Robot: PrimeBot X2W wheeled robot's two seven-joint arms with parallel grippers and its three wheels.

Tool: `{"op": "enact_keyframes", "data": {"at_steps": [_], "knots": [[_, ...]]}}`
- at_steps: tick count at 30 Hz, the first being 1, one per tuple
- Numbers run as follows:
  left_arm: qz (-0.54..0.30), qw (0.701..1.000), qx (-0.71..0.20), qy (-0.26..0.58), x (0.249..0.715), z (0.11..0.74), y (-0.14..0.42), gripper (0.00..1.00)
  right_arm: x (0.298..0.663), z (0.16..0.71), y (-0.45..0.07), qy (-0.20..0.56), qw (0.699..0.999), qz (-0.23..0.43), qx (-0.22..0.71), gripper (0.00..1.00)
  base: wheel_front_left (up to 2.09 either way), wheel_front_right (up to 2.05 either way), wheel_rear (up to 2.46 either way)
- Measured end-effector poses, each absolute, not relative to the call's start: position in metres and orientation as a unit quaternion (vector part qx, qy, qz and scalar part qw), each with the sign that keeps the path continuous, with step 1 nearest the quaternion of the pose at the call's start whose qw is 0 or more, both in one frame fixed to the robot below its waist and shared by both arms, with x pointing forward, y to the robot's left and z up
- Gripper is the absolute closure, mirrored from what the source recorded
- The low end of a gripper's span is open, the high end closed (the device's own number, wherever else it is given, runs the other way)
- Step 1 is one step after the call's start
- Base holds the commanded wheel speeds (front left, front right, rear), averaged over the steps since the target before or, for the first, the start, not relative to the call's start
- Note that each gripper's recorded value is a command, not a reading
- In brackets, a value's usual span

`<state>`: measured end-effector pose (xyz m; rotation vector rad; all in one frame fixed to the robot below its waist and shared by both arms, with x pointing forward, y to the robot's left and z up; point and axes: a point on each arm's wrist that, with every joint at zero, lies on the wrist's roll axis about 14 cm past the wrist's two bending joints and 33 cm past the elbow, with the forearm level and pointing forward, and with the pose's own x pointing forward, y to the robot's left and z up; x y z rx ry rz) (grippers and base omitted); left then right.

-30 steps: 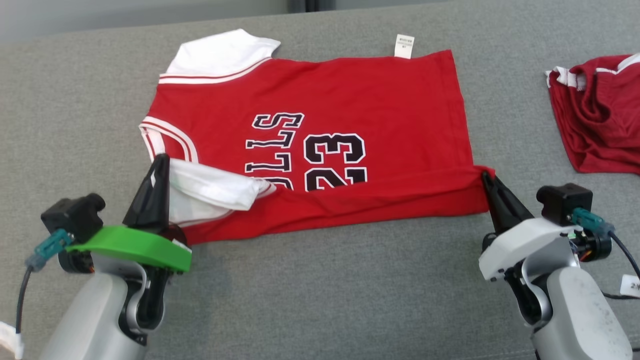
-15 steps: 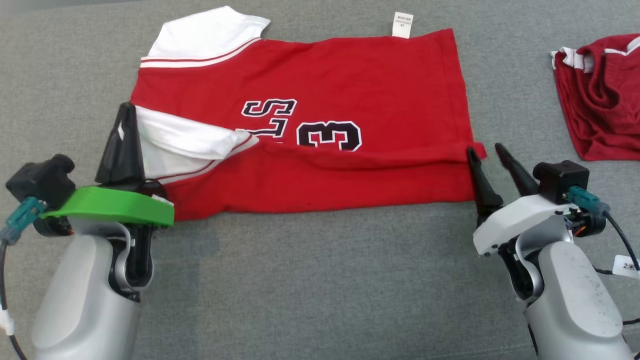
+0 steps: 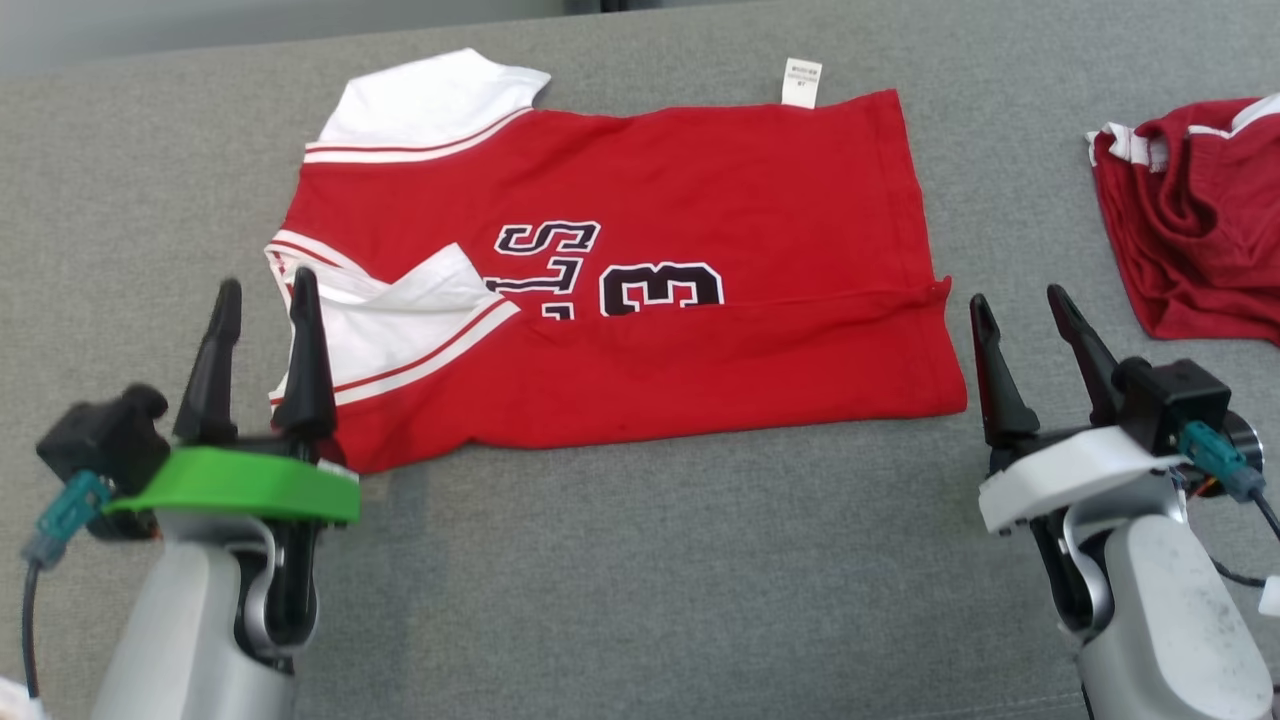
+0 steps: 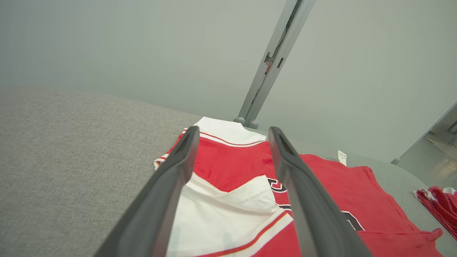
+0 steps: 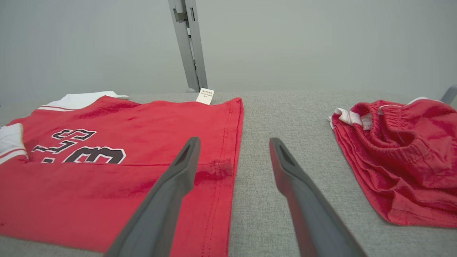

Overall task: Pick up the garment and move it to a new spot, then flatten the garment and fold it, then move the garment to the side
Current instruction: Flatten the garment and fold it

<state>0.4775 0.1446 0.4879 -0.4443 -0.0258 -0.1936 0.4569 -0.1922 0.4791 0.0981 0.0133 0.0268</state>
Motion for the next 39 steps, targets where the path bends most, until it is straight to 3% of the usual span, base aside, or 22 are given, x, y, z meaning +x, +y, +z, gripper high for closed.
{"op": "enact_keyframes", "data": {"at_steps": [8,15,29,30,31,36,39], "knots": [[-0.054,0.967,-0.231,0.091,0.425,0.439,0.166,0.00,0.426,0.474,-0.188,0.027,0.998,0.018,0.046,0.00,0.00,0.00,0.00],[-0.013,0.942,-0.280,0.185,0.392,0.407,0.172,0.00,0.412,0.472,-0.181,0.040,0.998,0.028,0.047,0.00,0.00,0.00,0.00],[0.003,0.915,-0.326,0.238,0.417,0.381,0.163,0.00,0.413,0.456,-0.183,0.076,0.996,0.027,0.039,0.00,0.00,0.00,0.00],[0.003,0.914,-0.326,0.241,0.420,0.379,0.162,0.09,0.413,0.454,-0.184,0.080,0.996,0.025,0.039,0.00,0.00,0.00,0.00],[0.001,0.914,-0.326,0.243,0.422,0.378,0.161,0.45,0.413,0.452,-0.186,0.084,0.995,0.023,0.038,0.00,0.00,0.00,0.00],[0.004,0.917,-0.330,0.226,0.435,0.377,0.161,1.00,0.413,0.439,-0.188,0.107,0.993,0.018,0.048,0.00,0.00,0.00,0.00],[-0.005,0.919,-0.332,0.213,0.440,0.381,0.158,1.00,0.415,0.428,-0.187,0.125,0.990,0.016,0.061,0.00,0.00,0.00,0.00]]}}
